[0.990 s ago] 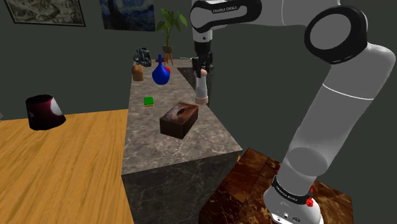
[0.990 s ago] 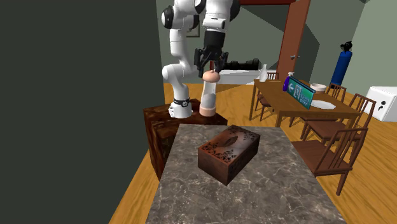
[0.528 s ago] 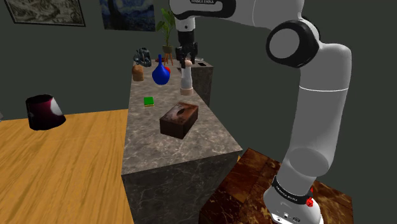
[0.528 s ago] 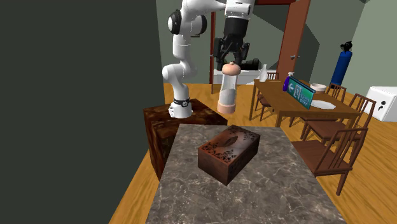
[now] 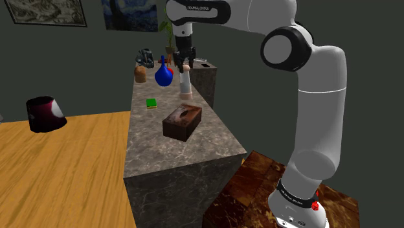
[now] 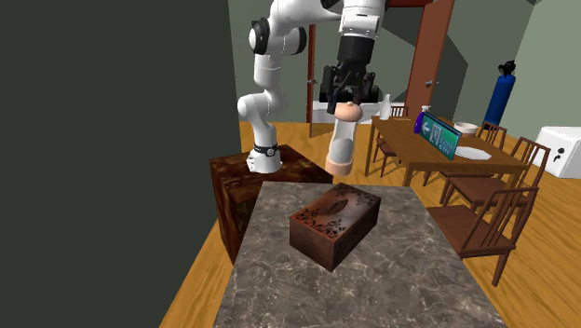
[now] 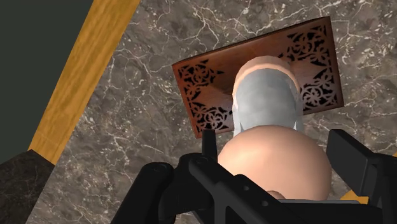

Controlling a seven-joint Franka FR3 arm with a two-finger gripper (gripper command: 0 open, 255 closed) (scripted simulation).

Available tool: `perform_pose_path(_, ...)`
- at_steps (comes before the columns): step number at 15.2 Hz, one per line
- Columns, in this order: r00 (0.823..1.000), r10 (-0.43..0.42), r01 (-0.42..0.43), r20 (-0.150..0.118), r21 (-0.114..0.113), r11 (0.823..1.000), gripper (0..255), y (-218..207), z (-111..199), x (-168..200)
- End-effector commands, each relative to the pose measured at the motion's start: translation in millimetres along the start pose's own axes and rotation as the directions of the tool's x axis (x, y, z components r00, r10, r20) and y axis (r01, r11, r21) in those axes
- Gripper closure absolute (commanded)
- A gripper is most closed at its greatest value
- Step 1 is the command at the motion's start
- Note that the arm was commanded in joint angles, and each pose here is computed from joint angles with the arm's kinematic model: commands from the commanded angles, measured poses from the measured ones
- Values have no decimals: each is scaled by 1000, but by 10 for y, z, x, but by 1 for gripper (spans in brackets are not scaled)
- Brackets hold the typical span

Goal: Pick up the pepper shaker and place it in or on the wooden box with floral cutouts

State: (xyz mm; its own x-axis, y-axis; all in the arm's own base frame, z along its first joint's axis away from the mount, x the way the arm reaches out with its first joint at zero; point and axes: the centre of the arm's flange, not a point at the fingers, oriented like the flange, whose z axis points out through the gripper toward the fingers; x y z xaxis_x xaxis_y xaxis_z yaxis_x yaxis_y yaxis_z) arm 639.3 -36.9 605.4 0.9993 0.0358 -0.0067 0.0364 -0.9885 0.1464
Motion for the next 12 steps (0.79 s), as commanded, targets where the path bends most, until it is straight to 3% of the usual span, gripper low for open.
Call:
perform_pose_path(1,1000,0,0,0,0,1000,255,-5,109,-4)
perform_pose_path(12,1000,0,0,0,0,1000,255,-90,683,0)
